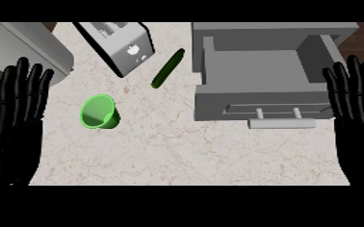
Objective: Pick up the cup, place it into the drawer and close the drawer
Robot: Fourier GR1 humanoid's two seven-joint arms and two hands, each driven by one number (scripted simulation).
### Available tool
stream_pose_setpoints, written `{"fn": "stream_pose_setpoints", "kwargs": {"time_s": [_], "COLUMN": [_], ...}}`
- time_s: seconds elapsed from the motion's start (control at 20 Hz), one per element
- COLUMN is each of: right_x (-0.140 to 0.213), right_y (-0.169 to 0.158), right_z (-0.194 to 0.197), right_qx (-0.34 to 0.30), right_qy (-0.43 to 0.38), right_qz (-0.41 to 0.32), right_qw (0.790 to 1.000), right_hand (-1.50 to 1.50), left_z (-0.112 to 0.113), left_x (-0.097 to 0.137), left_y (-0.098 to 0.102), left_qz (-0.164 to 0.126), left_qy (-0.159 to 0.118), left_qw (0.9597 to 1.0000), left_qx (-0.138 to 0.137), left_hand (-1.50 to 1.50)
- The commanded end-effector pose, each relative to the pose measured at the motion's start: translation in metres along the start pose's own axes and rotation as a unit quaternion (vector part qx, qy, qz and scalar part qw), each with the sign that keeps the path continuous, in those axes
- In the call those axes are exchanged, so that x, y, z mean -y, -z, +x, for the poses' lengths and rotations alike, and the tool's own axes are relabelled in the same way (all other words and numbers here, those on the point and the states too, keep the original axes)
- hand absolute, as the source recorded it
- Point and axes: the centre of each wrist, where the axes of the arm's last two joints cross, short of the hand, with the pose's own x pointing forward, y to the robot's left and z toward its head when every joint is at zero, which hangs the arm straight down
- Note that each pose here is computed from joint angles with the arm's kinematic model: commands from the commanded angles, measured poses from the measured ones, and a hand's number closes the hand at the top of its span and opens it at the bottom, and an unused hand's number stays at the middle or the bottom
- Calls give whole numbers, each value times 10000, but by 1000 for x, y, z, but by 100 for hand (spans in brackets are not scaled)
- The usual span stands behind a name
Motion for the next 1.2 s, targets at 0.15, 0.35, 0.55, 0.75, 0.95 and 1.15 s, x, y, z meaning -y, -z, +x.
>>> {"fn": "stream_pose_setpoints", "kwargs": {"time_s": [0.15, 0.35, 0.55, 0.75, 0.95, 1.15], "right_x": [8, 7, -2, 17, 10, 13], "right_y": [10, -10, 16, 6, 7, 20], "right_z": [-10, -13, -12, -23, -22, -34], "right_qx": [198, -301, -261, -252, -157, -256], "right_qy": [-12, -462, -381, -403, -386, -389], "right_qz": [-137, 478, 413, 452, 391, 452], "right_qw": [9997, 9973, 9981, 9978, 9984, 9979], "right_hand": [-150, -150, -150, -150, -150, -150], "left_z": [-20, -14, -54, -57, -88, -108], "left_x": [10, 19, -8, -15, -35, -36], "left_y": [17, -4, -3, -17, -27, -29], "left_qz": [-535, -392, -301, -269, 104, 179], "left_qy": [-544, -1569, -1770, -1728, -1496, -1228], "left_qw": [9971, 9829, 9774, 9772, 9791, 9800], "left_qx": [-31, -879, -1117, -1201, -1373, -1559], "left_hand": [-150, -150, -150, -150, -150, -150]}}
